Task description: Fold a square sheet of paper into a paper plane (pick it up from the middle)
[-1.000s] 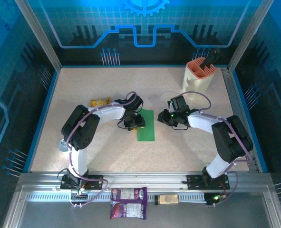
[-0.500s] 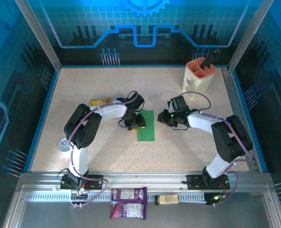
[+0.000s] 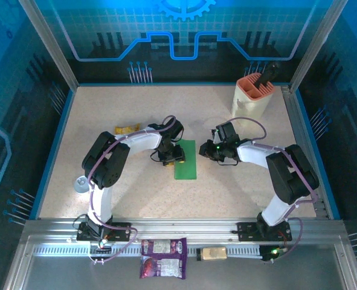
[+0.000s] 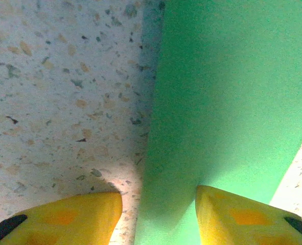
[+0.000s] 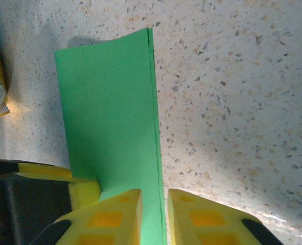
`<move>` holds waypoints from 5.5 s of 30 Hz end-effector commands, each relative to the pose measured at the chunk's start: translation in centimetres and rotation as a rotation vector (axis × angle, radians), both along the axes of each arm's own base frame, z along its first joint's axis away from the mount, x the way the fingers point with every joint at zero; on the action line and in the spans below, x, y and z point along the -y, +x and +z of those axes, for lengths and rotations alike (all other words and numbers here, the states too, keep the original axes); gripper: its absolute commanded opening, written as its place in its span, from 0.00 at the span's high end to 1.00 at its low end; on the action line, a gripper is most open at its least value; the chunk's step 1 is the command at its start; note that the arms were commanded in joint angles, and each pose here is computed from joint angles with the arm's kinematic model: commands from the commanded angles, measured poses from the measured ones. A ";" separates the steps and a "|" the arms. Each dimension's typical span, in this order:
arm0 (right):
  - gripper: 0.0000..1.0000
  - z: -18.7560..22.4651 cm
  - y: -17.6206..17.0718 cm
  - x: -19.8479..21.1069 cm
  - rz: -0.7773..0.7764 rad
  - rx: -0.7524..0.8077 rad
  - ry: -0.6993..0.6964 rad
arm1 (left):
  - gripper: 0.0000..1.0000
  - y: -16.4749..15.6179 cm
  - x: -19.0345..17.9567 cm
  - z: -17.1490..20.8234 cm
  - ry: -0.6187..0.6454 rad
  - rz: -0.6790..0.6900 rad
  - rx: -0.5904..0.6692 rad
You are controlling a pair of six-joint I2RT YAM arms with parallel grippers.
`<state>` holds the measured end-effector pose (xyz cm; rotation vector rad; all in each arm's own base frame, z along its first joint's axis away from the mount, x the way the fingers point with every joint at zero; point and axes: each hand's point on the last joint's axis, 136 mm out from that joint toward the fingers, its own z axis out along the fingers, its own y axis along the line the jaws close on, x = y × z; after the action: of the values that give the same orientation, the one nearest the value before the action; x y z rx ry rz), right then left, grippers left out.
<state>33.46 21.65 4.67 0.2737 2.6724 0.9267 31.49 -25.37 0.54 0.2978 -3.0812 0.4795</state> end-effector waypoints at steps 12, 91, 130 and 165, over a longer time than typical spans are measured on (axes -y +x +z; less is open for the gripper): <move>0.78 -0.1 -0.2 -2.5 0.094 0.012 0.043 | 0.50 -3.8 -1.1 -8.9 0.114 -0.056 -0.148; 1.00 -12.0 -5.9 1.8 0.183 -0.351 -0.341 | 1.00 0.9 4.7 2.4 -0.302 -0.014 0.031; 1.00 -13.4 -7.1 3.4 0.187 -0.409 -0.420 | 1.00 2.1 -2.3 5.4 -0.358 0.078 0.143; 1.00 -11.7 -5.2 2.6 0.184 -0.367 -0.356 | 1.00 -2.1 3.6 0.3 -0.372 -0.011 0.000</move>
<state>33.09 25.84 0.66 -0.0209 2.8874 0.9191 29.98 -28.92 1.81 0.2537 -2.9282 1.0658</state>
